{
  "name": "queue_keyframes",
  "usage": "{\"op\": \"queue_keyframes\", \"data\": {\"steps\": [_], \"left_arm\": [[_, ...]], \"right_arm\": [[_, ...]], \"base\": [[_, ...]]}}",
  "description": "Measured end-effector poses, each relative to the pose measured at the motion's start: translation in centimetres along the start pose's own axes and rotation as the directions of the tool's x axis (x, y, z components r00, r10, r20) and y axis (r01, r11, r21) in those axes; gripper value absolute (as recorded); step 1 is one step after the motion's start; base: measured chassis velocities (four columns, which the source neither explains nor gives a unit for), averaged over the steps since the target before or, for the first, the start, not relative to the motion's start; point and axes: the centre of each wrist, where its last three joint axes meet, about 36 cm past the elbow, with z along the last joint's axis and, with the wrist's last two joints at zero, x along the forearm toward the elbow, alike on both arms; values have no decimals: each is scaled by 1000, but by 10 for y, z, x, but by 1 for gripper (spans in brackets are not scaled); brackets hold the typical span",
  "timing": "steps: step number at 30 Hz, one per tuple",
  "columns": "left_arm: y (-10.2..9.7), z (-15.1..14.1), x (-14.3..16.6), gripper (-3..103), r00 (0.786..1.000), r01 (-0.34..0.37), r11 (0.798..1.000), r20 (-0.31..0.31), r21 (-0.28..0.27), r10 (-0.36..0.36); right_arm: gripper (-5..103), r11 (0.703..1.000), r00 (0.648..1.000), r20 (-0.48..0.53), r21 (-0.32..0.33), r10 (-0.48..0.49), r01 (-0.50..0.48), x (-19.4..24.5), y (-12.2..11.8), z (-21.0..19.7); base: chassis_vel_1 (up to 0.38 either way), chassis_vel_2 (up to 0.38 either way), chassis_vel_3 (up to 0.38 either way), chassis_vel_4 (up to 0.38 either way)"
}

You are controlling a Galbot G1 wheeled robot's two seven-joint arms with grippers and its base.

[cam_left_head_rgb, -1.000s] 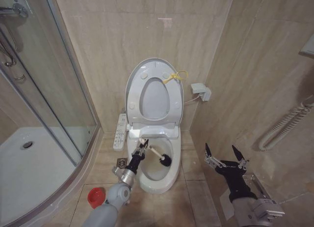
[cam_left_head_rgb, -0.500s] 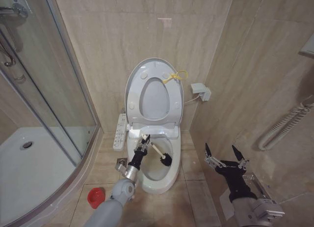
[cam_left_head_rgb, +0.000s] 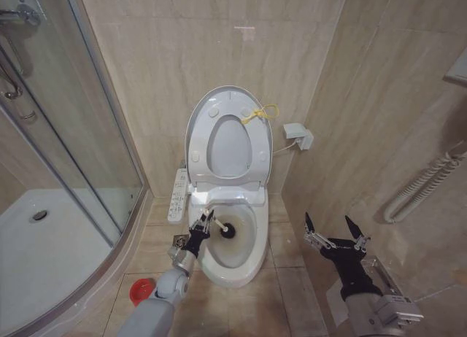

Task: Open the toilet lid, clean the toilet bowl with a toilet brush, close the toilet lid, and flush.

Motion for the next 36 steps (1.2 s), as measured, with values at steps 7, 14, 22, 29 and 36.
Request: {"op": "queue_keyframes", "data": {"steps": [7,14,22,29,36], "left_arm": [[-3,-36,-4,20,989,-80,985,134,150,60],[-9,-36,8,20,989,-80,983,138,166,57],[4,-28,28,20,990,-65,996,130,55,57],[-6,-33,56,20,991,-95,994,103,48,90],[-3,-66,54,20,979,-134,990,150,-50,140]], "right_arm": [[100,1000,1000,0,0,0,0,0,0,0],[100,1000,1000,0,0,0,0,0,0,0],[100,1000,1000,0,0,0,0,0,0,0],[100,1000,1000,0,0,0,0,0,0,0],[100,1000,1000,0,0,0,0,0,0,0]], "base": [[0,0,0,0],[0,0,0,0],[0,0,0,0],[0,0,0,0],[0,0,0,0]]}}
